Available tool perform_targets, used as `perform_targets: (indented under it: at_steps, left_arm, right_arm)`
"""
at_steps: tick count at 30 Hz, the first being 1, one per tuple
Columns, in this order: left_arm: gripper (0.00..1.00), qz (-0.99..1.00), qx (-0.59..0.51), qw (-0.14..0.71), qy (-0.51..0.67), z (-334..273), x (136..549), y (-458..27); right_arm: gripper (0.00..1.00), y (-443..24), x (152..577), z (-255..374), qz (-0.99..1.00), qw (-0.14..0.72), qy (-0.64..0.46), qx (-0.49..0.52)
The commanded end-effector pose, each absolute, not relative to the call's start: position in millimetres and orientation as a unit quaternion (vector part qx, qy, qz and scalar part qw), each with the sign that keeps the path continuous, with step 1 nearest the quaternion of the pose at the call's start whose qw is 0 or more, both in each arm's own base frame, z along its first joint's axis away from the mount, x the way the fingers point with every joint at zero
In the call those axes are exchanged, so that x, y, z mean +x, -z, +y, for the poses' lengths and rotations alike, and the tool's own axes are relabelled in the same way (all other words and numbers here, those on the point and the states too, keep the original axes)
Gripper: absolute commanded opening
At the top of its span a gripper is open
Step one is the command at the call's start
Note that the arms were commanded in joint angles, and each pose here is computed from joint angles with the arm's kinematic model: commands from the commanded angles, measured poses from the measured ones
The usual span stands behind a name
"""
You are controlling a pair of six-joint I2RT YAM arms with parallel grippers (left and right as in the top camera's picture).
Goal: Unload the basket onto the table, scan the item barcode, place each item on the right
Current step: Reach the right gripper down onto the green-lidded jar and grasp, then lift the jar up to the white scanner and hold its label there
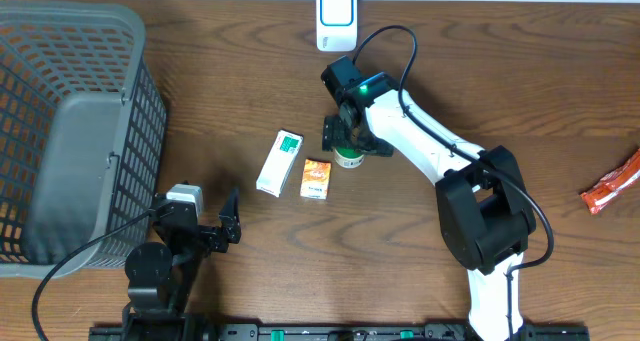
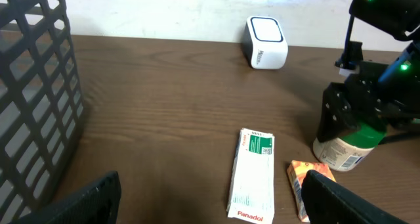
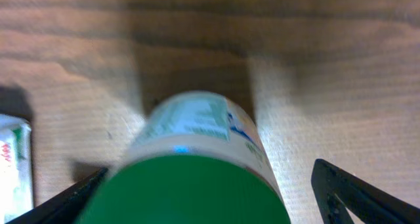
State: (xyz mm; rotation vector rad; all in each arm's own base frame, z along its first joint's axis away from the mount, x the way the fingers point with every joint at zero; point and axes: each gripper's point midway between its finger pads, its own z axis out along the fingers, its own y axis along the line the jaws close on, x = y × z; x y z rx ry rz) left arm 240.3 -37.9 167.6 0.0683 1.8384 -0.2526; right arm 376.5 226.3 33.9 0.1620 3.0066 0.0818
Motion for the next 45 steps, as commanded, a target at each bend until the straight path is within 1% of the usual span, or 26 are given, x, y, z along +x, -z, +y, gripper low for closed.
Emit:
perform_targets:
  at_steps: [1, 6, 8, 10, 12, 19, 23, 29, 32, 33, 38, 45]
  left_arm:
    - [0.87, 0.792, 0.032, 0.599, 0.113, -39, 240, -167]
    - [0.87, 0.792, 0.032, 0.599, 0.113, -39, 240, -167]
    - [0.87, 0.792, 0.032, 0.599, 0.113, -39, 240, -167]
    - [0.87, 0.792, 0.032, 0.599, 0.113, -39, 240, -167]
    - [0.87, 0.792, 0.032, 0.599, 0.113, -39, 240, -167]
    - [0.87, 0.792, 0.032, 0.599, 0.113, -39, 240, -167]
    - [0.87, 0.792, 0.032, 0.599, 0.113, -39, 240, -167]
    - [0.87, 0.792, 0.032, 0.599, 0.113, -39, 240, -167]
    - [0.87, 0.792, 0.032, 0.599, 0.113, -39, 240, -167]
    - [0.87, 0.792, 0.032, 0.599, 0.113, -39, 240, -167]
    - [0.87, 0.792, 0.032, 0.599, 0.113, -39, 240, -167]
    - [0.87, 0.792, 0.032, 0.599, 0.113, -39, 240, -167]
  right_arm:
    - [0.89, -26, 380, 225, 0.997, 0.063, -0.028, 0.045]
    - [0.88, -5, 373, 229, 0.998, 0.033, -0.031, 0.045]
    - [0.89, 3, 369, 231, 0.998, 0.018, -0.033, 0.044]
    - [0.94, 7, 367, 230, 0.998, 0.014, -0.030, 0.044]
    - [0.94, 9, 366, 231, 0.998, 0.012, -0.030, 0.047]
    - [0.69, 9, 367, 231, 0.998, 0.013, -0.030, 0.051]
    - [0.50, 4, 368, 232, 0.998, 0.013, -0.030, 0.051]
    - [0.45, -21, 374, 236, 0.998, 0.013, -0.030, 0.050]
    - [0.37, -37, 375, 236, 0.998, 0.010, -0.027, 0.050]
    - [0.36, -43, 375, 236, 0.998, 0.008, -0.027, 0.049]
    - [0.40, -80, 373, 234, 0.999, 0.001, -0.020, 0.035]
    - [0.42, -150, 369, 231, 0.999, 0.014, -0.023, 0.026]
